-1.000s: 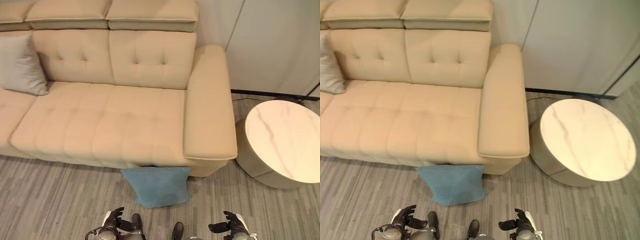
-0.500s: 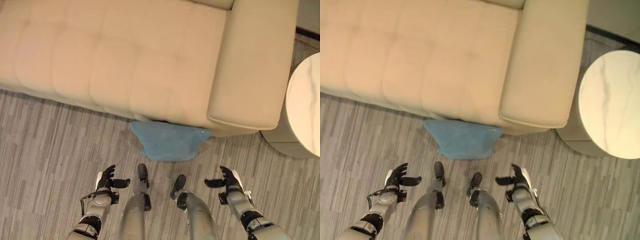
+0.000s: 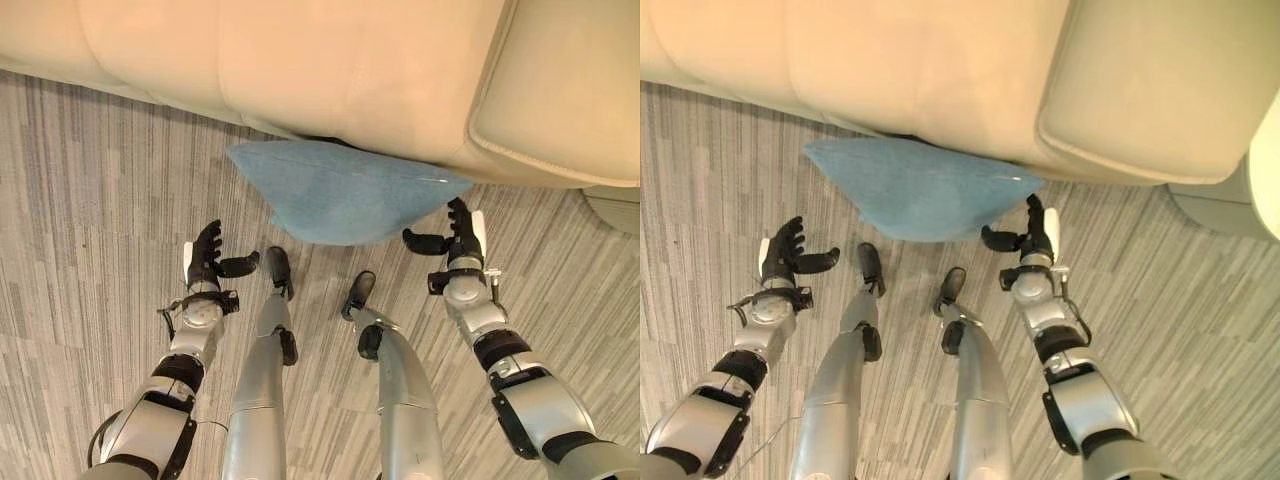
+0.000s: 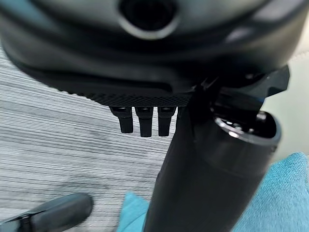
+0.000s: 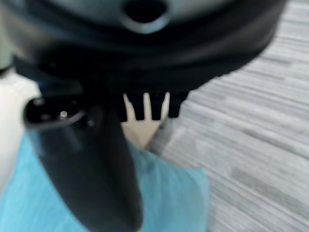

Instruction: Pick up all the scattered cushions and arrange them neatly on the sofa.

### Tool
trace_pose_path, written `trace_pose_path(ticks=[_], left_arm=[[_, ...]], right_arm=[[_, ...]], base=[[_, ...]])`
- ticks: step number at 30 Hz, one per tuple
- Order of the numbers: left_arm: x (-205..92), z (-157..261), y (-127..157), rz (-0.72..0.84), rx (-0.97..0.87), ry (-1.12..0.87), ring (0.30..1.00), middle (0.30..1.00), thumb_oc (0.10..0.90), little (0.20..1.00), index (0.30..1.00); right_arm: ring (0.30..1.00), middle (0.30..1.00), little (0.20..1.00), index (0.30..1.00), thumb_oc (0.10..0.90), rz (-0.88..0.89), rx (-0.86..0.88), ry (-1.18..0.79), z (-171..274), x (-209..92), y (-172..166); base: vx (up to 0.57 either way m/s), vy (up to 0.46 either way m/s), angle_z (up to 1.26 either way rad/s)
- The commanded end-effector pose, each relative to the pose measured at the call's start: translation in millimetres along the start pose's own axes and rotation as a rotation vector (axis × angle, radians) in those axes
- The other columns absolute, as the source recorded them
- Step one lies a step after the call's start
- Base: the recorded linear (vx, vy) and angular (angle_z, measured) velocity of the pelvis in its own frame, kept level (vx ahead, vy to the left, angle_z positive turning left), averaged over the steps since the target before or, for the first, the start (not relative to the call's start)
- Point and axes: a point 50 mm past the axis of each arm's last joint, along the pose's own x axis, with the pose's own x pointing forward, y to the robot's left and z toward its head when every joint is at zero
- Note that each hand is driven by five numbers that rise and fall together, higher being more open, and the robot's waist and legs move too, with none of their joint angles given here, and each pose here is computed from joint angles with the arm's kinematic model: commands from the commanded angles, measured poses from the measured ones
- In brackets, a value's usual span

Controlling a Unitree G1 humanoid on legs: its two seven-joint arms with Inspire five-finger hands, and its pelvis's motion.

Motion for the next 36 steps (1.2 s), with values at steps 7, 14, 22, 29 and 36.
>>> trace_pose_path(ticks=[7, 14, 22, 29, 36], left_arm=[[8.2, 35.5, 5.1, 0.047, -0.020, -0.151, 0.900, 0.900, 0.800, 0.900, 0.900], [9.5, 71.8, -29.5, -0.054, -0.046, -0.260, 0.900, 0.900, 0.800, 0.900, 0.900], [-3.7, 103.2, -79.9, -0.224, -0.112, -0.347, 0.900, 0.900, 0.800, 0.900, 0.900], [-22.9, 136.3, -105.3, -0.341, -0.193, -0.472, 0.300, 0.300, 0.400, 0.300, 0.300], [-29.5, 123.9, -93.7, -0.316, -0.244, -0.469, 0.300, 0.300, 0.400, 0.300, 0.300]], right_arm=[[0.900, 0.900, 0.900, 0.900, 0.800, -0.120, 0.060, -0.156, 35.4, 9.7, -24.1], [0.900, 0.900, 0.900, 0.900, 0.800, -0.048, 0.128, -0.286, 74.9, 6.9, -1.4], [0.900, 0.900, 0.900, 0.900, 0.800, 0.071, 0.176, -0.420, 112.3, -6.8, 30.0], [0.300, 0.300, 0.300, 0.300, 0.400, 0.161, 0.278, -0.530, 135.6, -23.9, 42.1], [0.300, 0.300, 0.300, 0.300, 0.400, 0.159, 0.350, -0.525, 116.7, -34.5, 33.5]], base=[[0.01, 0.006, 0.01], [0.01, -0.008, -0.03], [0.00, 0.000, -0.01], [0.00, 0.000, 0.00], [0.00, 0.000, 0.00]])
